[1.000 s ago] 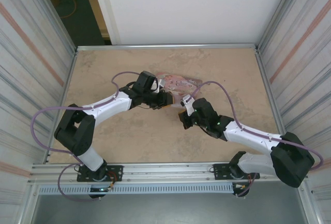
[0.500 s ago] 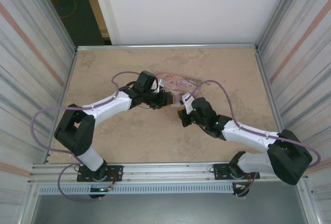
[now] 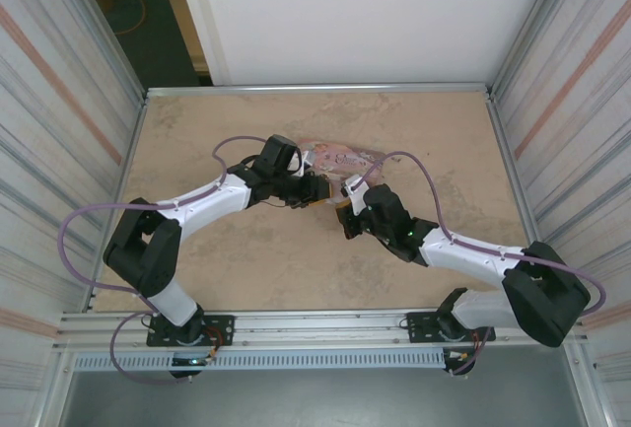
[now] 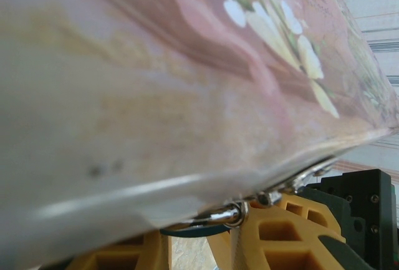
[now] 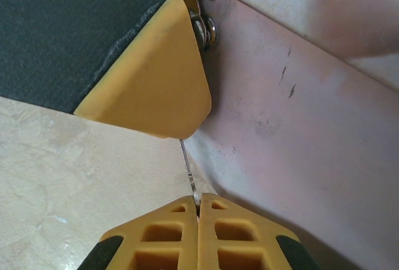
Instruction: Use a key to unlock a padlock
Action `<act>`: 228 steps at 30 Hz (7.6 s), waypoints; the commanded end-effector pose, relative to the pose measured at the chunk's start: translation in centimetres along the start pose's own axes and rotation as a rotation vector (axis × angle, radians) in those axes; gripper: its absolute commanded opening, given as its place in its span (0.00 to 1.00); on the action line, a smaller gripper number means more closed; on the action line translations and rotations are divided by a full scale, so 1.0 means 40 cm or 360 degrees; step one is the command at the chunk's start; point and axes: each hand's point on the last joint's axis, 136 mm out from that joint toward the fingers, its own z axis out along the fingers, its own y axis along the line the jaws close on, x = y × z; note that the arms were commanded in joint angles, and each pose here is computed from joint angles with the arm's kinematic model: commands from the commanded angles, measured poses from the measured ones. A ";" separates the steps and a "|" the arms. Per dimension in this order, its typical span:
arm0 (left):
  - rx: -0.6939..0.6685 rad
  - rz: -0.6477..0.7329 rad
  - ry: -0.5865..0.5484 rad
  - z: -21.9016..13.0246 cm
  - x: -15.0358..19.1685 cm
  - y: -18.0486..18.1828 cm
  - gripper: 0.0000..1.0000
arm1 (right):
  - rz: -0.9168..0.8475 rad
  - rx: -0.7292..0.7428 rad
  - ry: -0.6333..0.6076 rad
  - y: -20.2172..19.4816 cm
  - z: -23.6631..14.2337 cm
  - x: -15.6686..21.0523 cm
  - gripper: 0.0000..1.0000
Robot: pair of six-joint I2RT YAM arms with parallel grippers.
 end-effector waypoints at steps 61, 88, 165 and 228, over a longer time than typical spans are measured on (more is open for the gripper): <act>0.0182 0.0067 -0.0006 -0.028 -0.013 -0.090 0.08 | 0.0092 -0.0030 -0.0335 0.005 0.004 -0.097 0.00; 0.0186 0.0058 0.0010 -0.025 -0.003 -0.089 0.08 | 0.0121 -0.0215 -0.0430 0.025 0.033 -0.164 0.00; 0.0166 -0.0044 -0.0397 -0.137 -0.027 0.059 0.53 | 0.0568 -0.0179 0.0355 -0.046 0.099 0.116 0.00; 0.0548 -0.0609 -0.0391 0.035 0.018 0.141 0.47 | 0.1474 -0.0355 0.0359 0.019 0.095 0.015 0.00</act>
